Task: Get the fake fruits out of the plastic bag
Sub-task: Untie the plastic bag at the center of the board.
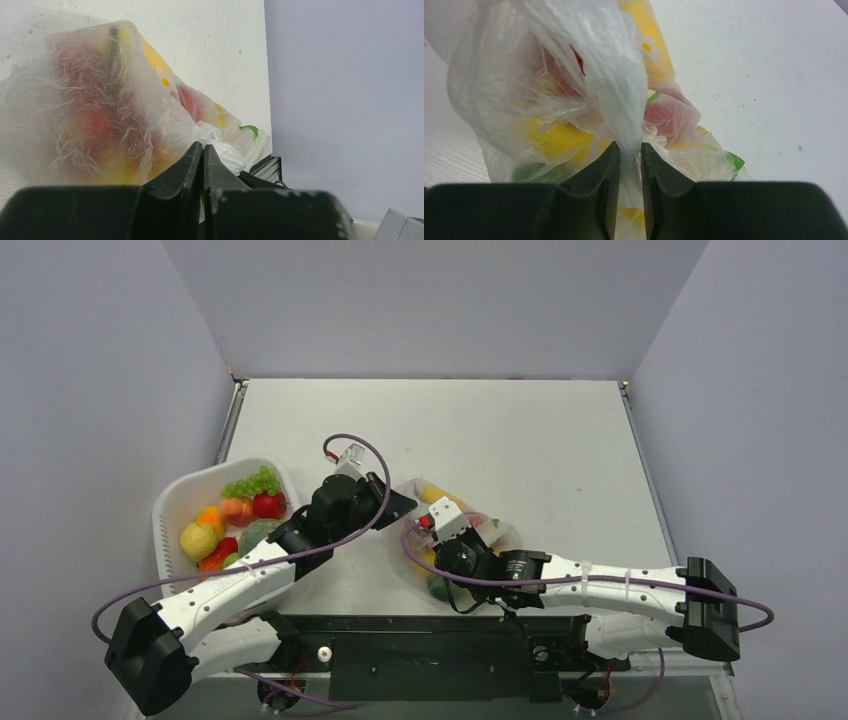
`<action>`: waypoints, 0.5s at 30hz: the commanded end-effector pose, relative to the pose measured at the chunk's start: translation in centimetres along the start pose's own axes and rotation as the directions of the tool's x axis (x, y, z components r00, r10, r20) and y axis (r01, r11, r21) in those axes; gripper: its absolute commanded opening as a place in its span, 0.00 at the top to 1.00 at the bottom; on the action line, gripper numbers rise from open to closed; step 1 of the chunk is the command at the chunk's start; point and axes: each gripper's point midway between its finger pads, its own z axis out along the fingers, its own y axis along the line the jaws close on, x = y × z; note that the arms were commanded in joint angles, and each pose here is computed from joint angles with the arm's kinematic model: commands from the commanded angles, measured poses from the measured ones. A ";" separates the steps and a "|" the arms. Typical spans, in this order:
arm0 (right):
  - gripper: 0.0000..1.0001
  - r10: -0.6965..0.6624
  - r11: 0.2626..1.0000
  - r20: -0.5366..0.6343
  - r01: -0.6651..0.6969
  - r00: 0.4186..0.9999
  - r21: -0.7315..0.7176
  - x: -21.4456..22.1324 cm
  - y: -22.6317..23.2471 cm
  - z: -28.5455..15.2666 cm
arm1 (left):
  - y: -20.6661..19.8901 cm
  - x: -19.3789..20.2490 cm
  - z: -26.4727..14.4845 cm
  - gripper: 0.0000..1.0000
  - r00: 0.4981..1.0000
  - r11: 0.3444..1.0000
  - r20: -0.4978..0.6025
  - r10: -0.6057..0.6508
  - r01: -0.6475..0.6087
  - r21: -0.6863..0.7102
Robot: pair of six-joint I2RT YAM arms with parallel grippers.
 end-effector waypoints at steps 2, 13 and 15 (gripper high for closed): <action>0.89 0.089 0.978 0.104 -0.106 0.991 0.179 -2.7 -3.8 -1.2 | -1.1 -2.1 -1.4 1.00 0.996 1.000 0.093 -0.001 -0.002 0.024; 1.00 0.377 0.906 0.146 -0.397 0.915 0.146 -2.3 -9.9 -1.6 | 3.7 -3.8 -5.4 1.00 0.974 0.987 0.213 0.079 -0.046 -0.154; 1.00 0.422 0.894 0.147 -0.437 0.895 0.096 -2.5 -10.1 -1.8 | 3.9 -4.0 -6.1 1.00 0.970 0.986 0.228 0.086 -0.049 -0.161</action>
